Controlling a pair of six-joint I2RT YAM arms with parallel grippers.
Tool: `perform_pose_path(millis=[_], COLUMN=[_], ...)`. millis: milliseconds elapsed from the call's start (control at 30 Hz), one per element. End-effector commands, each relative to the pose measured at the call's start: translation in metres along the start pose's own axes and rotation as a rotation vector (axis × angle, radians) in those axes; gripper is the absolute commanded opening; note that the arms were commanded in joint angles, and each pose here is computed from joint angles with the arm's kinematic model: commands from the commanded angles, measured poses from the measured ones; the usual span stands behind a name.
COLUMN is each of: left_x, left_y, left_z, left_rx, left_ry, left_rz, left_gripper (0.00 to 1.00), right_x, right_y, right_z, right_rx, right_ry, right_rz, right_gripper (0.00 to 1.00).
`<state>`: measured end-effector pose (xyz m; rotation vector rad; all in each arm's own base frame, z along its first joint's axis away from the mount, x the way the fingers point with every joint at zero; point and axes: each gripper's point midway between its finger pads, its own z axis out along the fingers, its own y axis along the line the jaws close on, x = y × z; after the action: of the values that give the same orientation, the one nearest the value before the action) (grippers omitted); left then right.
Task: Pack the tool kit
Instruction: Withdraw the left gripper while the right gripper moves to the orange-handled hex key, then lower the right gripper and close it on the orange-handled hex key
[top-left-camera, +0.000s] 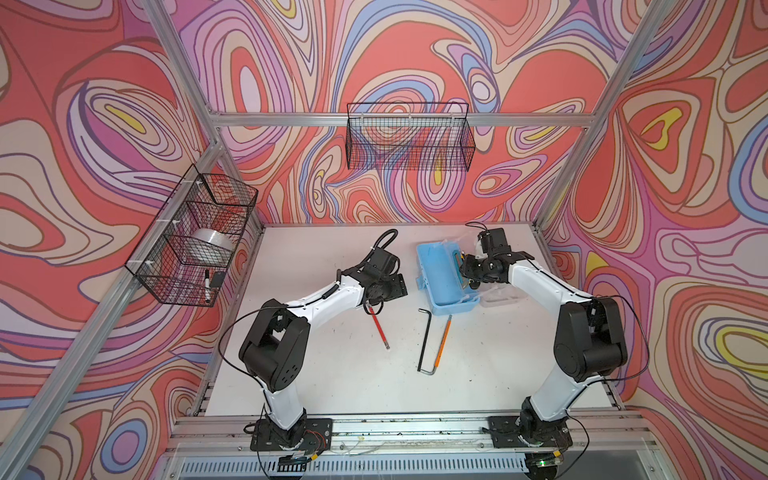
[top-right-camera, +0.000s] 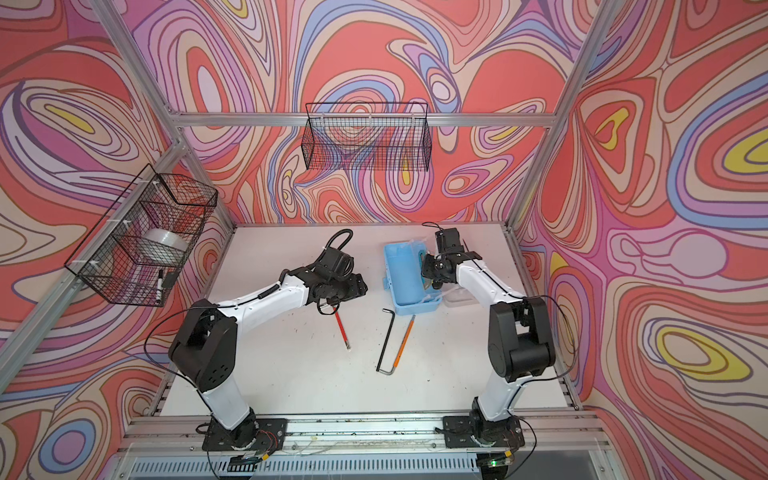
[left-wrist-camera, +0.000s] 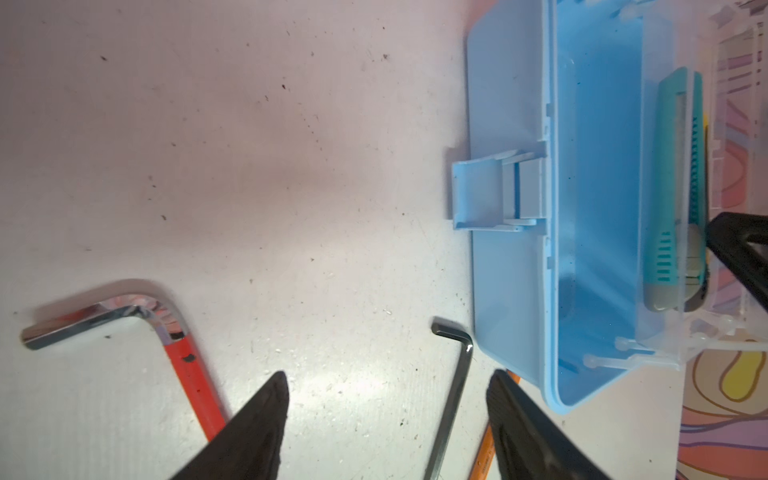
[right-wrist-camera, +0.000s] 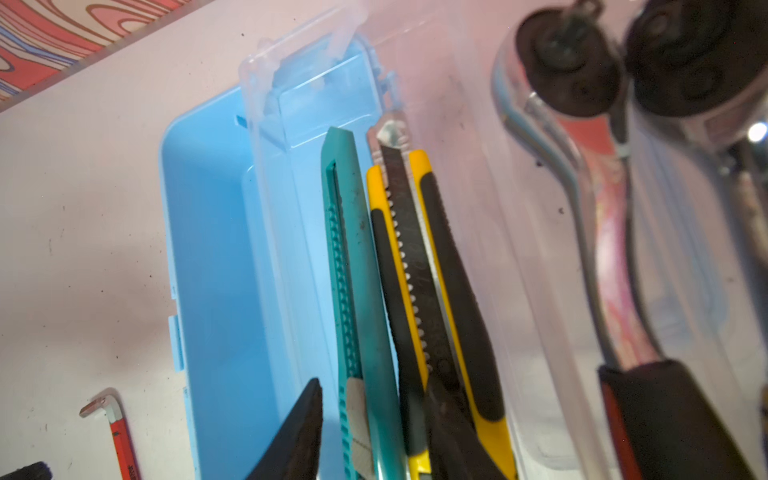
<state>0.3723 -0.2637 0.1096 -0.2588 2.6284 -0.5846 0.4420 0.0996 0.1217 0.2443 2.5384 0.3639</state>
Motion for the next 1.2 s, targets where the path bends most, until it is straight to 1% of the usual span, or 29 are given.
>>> perform_pose_path(millis=[0, 200, 433, 533, 667, 800, 933, 1133, 1167], left_x=[0.002, 0.01, 0.022, 0.025, 0.026, 0.029, 0.034, 0.038, 0.038], left_y=[0.019, 0.042, 0.061, 0.067, 0.073, 0.078, 0.084, 0.088, 0.089], left_z=[-0.012, -0.014, -0.012, -0.011, -0.013, -0.015, -0.014, -0.013, -0.013], left_rx=[-0.08, -0.176, -0.232, -0.248, -0.269, -0.282, -0.292, -0.298, -0.301], left_ry=[-0.007, 0.008, 0.028, 0.035, 0.03, 0.031, 0.038, 0.046, 0.042], left_rz=[0.052, 0.085, 0.088, 0.091, 0.099, 0.106, 0.109, 0.107, 0.102], left_gripper=[0.76, 0.78, 0.81, 0.81, 0.81, 0.81, 0.81, 0.82, 0.83], right_x=[-0.006, 0.001, 0.007, 0.018, 0.047, 0.082, 0.114, 0.162, 0.168], right_y=[0.006, 0.013, 0.024, 0.031, 0.035, 0.033, 0.032, 0.036, 0.037], right_z=[-0.015, -0.031, -0.052, -0.058, -0.063, -0.068, -0.071, -0.059, -0.057], right_rx=[0.026, 0.029, 0.009, 0.006, 0.022, 0.037, 0.059, 0.083, 0.084], right_ry=[-0.028, -0.038, -0.067, -0.056, -0.015, 0.009, 0.027, 0.098, 0.106], right_rz=[-0.025, -0.013, 0.024, 0.021, 0.036, 0.103, 0.144, 0.156, 0.156], right_gripper=[0.46, 0.5, 0.52, 0.52, 0.52, 0.5, 0.48, 0.46, 0.45])
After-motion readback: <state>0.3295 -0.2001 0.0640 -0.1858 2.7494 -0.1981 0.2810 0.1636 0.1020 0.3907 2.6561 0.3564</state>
